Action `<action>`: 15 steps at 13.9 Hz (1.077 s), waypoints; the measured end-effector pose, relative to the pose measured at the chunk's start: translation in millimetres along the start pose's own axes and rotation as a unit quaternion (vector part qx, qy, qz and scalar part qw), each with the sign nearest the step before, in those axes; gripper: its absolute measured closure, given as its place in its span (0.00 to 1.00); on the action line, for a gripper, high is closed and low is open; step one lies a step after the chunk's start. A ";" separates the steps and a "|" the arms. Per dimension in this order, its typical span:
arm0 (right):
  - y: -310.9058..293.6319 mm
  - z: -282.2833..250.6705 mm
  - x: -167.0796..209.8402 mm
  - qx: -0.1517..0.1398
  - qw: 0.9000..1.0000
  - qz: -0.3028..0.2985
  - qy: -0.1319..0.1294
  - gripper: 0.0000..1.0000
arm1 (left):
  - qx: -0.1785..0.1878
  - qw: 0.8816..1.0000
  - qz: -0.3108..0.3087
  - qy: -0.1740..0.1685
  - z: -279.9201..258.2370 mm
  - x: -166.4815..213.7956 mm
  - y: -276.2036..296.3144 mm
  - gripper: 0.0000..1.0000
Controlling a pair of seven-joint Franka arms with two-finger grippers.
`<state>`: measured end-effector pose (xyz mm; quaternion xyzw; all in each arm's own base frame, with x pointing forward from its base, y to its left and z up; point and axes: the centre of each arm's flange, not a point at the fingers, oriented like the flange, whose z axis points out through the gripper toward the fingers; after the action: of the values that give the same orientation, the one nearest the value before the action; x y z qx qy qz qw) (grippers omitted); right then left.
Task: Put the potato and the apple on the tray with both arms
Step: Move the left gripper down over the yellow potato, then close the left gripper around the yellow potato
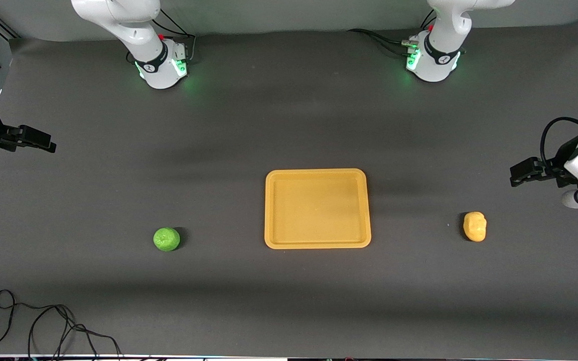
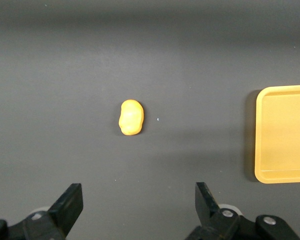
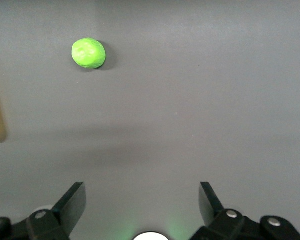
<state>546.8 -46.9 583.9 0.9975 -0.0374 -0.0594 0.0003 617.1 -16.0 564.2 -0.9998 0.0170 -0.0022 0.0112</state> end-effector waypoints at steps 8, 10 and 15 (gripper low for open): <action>-1.3 2.5 5.0 0.005 1.000 0.000 0.006 0.00 | 0.000 0.999 0.001 -0.033 154.3 26.7 0.5 0.02; -1.9 2.2 6.0 0.005 1.000 -0.001 0.010 0.00 | -0.001 1.000 0.012 -0.022 189.6 24.0 3.5 0.02; -2.2 1.7 6.8 0.005 1.000 -0.001 0.014 0.00 | -0.001 0.999 0.042 -0.015 274.9 8.4 -0.8 0.01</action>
<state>553.5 -45.2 581.4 0.9983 -0.0368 -0.0451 -0.0044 626.9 -9.4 289.4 -0.9981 0.0591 0.0131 0.0106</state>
